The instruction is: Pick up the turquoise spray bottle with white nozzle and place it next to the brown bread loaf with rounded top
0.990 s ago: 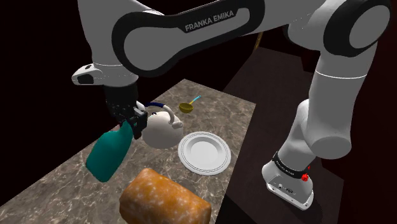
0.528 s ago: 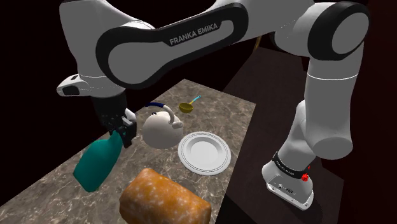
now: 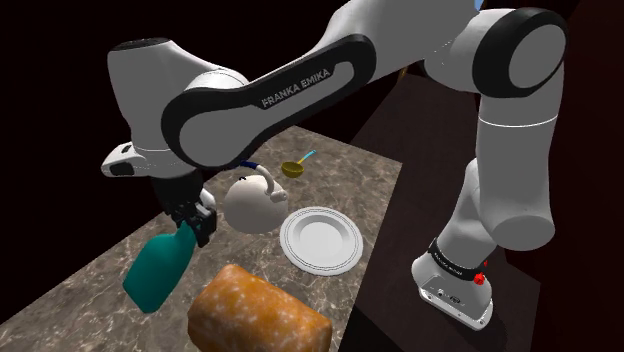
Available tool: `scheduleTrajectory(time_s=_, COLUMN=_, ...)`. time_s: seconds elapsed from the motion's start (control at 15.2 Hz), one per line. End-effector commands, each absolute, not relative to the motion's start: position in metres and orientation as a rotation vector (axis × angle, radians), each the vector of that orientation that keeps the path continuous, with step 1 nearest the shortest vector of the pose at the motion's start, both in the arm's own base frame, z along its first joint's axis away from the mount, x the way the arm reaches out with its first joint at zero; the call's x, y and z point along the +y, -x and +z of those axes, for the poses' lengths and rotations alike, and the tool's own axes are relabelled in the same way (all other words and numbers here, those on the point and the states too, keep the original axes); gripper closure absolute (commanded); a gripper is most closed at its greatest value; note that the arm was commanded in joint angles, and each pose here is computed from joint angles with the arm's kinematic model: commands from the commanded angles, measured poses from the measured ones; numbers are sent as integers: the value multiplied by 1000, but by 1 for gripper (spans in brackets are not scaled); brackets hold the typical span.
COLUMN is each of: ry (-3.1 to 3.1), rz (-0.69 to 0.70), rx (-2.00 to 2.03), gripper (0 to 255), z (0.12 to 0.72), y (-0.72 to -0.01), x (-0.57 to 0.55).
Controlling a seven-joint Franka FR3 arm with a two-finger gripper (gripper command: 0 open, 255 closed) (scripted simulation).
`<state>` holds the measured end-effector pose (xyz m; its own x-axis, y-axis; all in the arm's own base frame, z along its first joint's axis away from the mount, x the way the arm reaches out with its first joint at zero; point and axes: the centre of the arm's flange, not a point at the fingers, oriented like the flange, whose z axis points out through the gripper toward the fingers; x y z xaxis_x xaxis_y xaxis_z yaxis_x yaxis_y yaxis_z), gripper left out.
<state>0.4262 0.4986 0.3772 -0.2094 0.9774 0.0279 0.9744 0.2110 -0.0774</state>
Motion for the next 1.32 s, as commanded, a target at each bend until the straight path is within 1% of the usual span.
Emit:
scheduleTrajectory(time_s=0.0, ry=1929, rz=65, rx=-2389, gripper=255, z=368, y=-426, x=497)
scheduleTrajectory(time_s=1.25, ry=1929, rz=65, rx=-2389, gripper=255, z=268, y=-426, x=497)
